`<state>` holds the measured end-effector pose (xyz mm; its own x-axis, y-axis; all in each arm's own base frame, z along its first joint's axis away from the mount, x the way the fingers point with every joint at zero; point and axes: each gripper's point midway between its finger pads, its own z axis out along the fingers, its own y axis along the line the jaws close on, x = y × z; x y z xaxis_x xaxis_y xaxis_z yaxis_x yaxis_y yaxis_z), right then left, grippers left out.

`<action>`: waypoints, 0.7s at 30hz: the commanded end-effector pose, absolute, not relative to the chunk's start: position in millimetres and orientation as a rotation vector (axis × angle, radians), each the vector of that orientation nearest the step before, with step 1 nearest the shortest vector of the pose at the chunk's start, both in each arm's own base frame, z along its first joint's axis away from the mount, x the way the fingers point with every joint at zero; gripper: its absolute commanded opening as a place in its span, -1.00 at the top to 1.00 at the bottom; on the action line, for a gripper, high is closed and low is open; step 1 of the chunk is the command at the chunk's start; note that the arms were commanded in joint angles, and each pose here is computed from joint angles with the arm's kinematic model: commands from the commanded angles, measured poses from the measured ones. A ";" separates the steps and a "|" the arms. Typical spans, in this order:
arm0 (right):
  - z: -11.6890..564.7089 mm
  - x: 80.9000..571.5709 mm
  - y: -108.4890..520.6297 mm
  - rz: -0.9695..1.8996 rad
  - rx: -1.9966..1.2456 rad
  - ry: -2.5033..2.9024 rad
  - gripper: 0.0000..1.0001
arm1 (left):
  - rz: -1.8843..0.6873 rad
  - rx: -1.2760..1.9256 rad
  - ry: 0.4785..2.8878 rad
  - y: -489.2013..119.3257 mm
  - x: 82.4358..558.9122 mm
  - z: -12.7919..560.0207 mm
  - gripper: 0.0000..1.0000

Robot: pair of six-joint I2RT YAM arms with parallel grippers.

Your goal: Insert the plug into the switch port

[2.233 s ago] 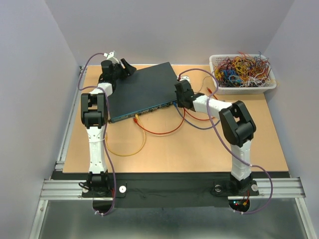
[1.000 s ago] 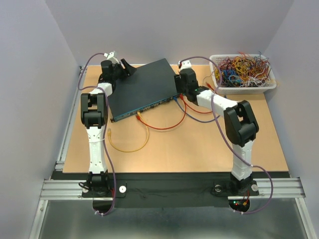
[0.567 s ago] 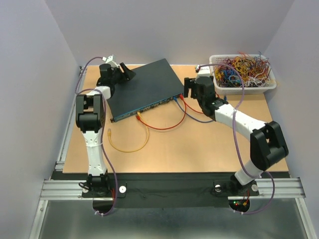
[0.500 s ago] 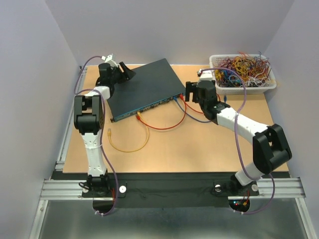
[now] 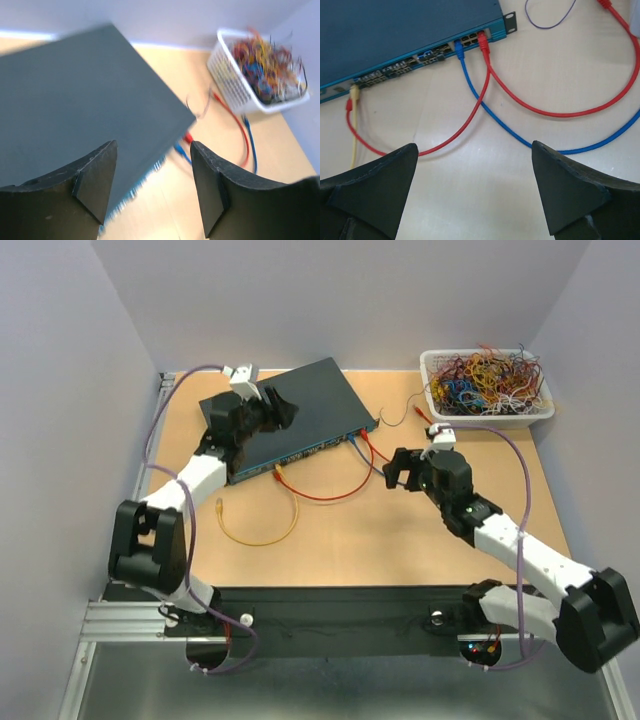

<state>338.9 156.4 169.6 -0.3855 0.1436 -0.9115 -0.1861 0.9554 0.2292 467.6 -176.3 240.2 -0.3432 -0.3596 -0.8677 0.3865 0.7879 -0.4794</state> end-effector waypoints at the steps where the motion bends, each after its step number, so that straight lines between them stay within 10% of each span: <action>1: 187.3 317.5 162.9 0.482 -0.023 1.862 -1.00 | -0.627 0.036 1.757 -173.7 421.4 240.2 -0.42; 21: 182.5 285.1 158.0 0.565 -0.030 1.839 -1.00 | -0.452 -0.075 1.631 -125.6 292.2 220.9 -0.41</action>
<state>288.5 152.7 178.8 -0.3528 0.2525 -0.9010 -0.2657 0.8962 0.3552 293.0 -139.0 217.1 -0.1773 -0.3155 -0.9322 0.2653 0.8968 -0.3540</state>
